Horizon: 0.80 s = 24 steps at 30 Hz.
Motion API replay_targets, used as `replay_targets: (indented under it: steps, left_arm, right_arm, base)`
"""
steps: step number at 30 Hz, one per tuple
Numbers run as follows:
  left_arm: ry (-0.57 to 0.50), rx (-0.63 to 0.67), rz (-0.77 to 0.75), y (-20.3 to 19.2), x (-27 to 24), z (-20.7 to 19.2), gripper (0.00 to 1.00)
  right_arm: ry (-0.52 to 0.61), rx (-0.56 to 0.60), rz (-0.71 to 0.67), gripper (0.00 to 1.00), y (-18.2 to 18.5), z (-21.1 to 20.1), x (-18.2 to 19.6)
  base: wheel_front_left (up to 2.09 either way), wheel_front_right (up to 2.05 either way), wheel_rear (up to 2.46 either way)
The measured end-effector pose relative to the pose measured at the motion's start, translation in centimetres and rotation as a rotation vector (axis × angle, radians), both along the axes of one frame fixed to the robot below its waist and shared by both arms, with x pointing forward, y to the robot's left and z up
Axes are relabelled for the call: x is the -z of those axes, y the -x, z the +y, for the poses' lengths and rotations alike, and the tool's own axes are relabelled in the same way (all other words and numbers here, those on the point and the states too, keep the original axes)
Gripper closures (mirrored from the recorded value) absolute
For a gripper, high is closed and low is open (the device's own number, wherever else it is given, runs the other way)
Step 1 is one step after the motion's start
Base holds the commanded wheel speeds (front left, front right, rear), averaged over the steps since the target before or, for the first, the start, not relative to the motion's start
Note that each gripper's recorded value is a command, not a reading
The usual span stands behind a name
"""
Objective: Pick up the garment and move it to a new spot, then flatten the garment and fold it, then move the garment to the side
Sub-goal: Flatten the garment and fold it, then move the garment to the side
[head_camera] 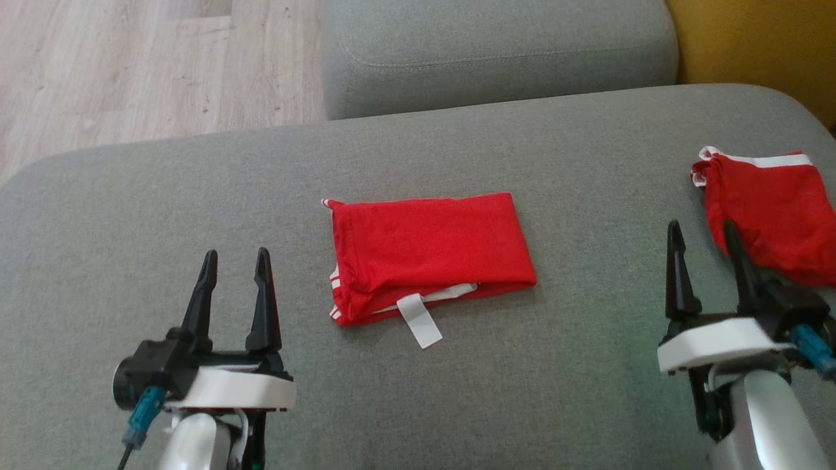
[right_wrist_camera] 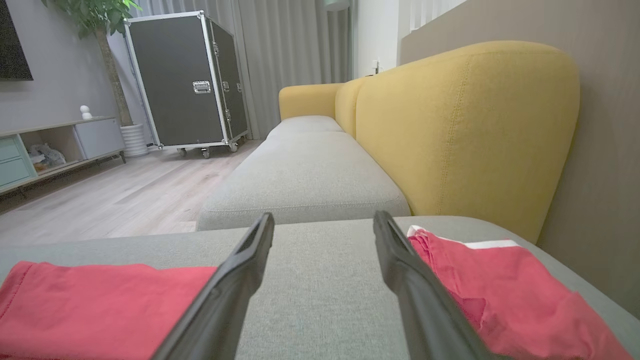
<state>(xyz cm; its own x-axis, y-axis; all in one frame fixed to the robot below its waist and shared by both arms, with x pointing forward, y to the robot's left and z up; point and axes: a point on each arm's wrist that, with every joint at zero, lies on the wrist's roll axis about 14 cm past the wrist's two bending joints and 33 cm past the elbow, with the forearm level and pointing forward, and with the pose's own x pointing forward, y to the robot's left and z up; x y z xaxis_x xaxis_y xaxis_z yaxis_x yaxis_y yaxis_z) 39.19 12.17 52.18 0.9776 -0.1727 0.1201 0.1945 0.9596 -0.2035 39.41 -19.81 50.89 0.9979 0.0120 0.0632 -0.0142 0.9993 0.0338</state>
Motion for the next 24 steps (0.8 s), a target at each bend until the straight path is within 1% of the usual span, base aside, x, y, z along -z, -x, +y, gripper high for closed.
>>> replay_targets:
  steps: [4,14,19,24]
  left_arm:
    - [0.001,0.002,0.004,-0.1,0.1,-0.1,0.00]
    - [0.000,-0.016,0.016,0.1,0.6,0.6,0.00]
    - [-0.004,-0.038,0.023,-0.1,0.8,1.4,0.00]
    - [-0.014,-0.044,0.028,-0.7,1.1,1.8,0.00]
  right_arm:
    - [-0.017,0.007,0.013,0.00,0.6,-0.1,0.6]
    - [-0.014,-0.014,0.009,0.00,-0.2,0.7,0.5]
    - [0.002,-0.058,0.042,0.00,-1.6,2.2,1.5]
    - [0.001,-0.129,0.077,0.00,-4.6,4.9,2.0]
  base:
    - [0.00,0.00,0.00]
    - [0.00,0.00,0.00]
    - [0.00,0.00,0.00]
    - [0.00,0.00,0.00]
